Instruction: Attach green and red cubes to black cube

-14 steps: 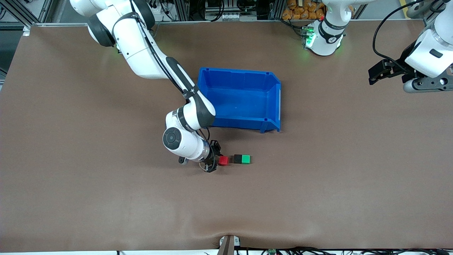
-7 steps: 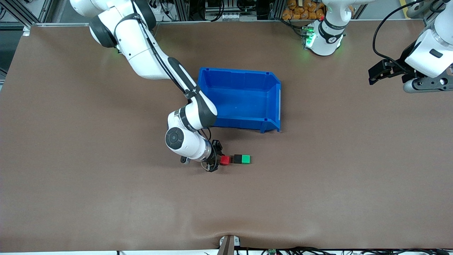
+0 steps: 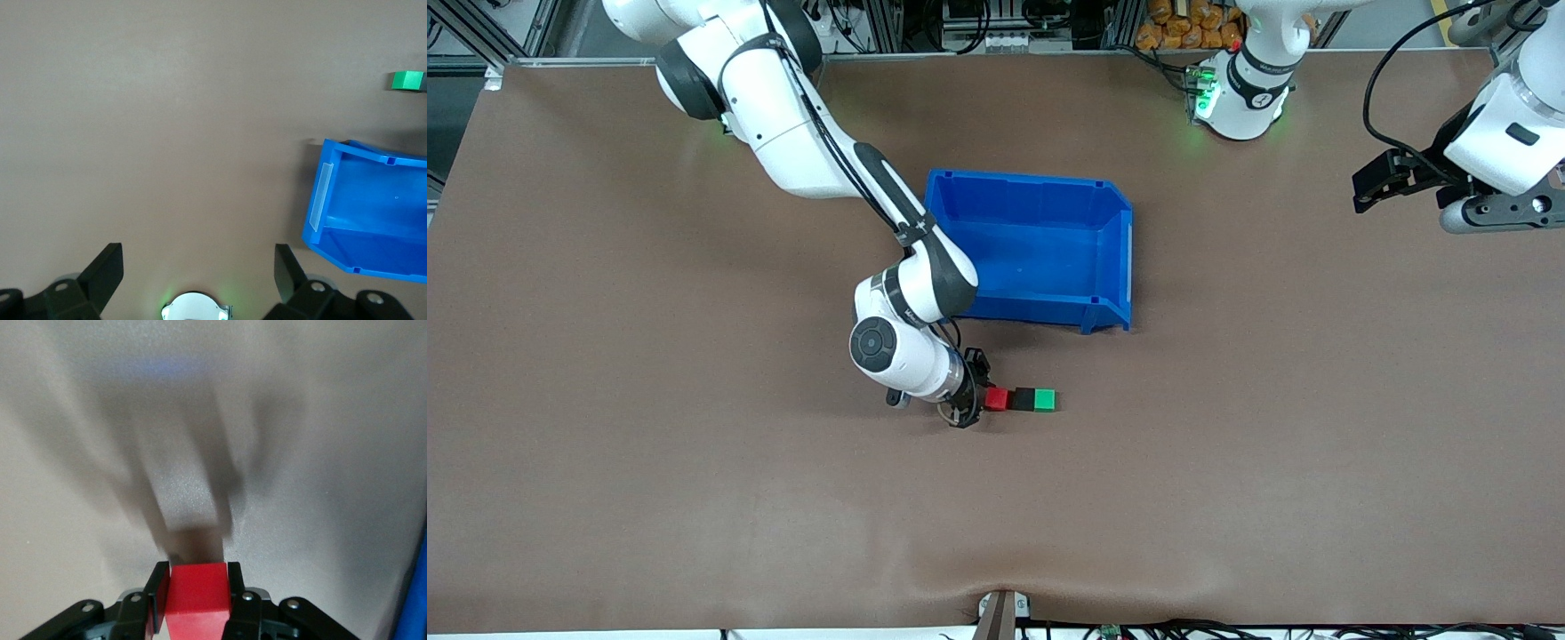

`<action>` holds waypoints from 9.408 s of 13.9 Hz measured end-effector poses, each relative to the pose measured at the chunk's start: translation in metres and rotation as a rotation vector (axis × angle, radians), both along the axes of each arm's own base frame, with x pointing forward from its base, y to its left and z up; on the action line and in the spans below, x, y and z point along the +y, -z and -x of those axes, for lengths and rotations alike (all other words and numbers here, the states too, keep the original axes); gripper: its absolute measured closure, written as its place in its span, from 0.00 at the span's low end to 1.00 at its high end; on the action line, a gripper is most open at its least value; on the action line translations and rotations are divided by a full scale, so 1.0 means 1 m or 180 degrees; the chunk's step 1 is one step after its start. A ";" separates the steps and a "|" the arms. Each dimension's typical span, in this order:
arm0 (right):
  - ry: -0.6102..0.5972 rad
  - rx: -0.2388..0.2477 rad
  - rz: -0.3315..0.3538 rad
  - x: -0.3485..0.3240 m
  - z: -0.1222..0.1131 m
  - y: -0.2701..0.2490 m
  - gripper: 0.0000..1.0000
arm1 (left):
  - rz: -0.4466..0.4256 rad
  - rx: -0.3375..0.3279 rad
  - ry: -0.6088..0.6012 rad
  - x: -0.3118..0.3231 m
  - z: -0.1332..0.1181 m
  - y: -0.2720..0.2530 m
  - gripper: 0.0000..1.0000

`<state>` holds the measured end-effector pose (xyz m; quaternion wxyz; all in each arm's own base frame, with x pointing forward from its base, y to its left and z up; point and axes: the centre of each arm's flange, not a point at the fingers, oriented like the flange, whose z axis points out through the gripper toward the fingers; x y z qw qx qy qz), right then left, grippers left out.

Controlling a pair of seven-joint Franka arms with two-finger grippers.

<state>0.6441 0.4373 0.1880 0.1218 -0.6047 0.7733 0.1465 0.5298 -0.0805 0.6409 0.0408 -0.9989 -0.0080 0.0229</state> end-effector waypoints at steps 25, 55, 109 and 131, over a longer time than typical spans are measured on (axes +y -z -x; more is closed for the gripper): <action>-0.0055 -0.0060 0.0004 0.010 0.005 0.009 0.60 | 0.0001 0.0011 0.0006 -0.001 -0.001 0.002 0.00; -0.0156 0.0035 0.0224 -0.018 -0.014 -0.008 0.00 | 0.0011 0.0003 0.0053 0.002 -0.005 0.005 0.00; -0.1847 0.0102 0.0344 -0.141 -0.049 -0.106 0.00 | 0.0073 0.0024 0.0101 0.011 -0.002 0.001 0.00; -0.2790 0.0221 0.0353 -0.250 -0.050 -0.187 0.00 | 0.0056 0.0187 0.0158 0.001 0.003 0.007 0.00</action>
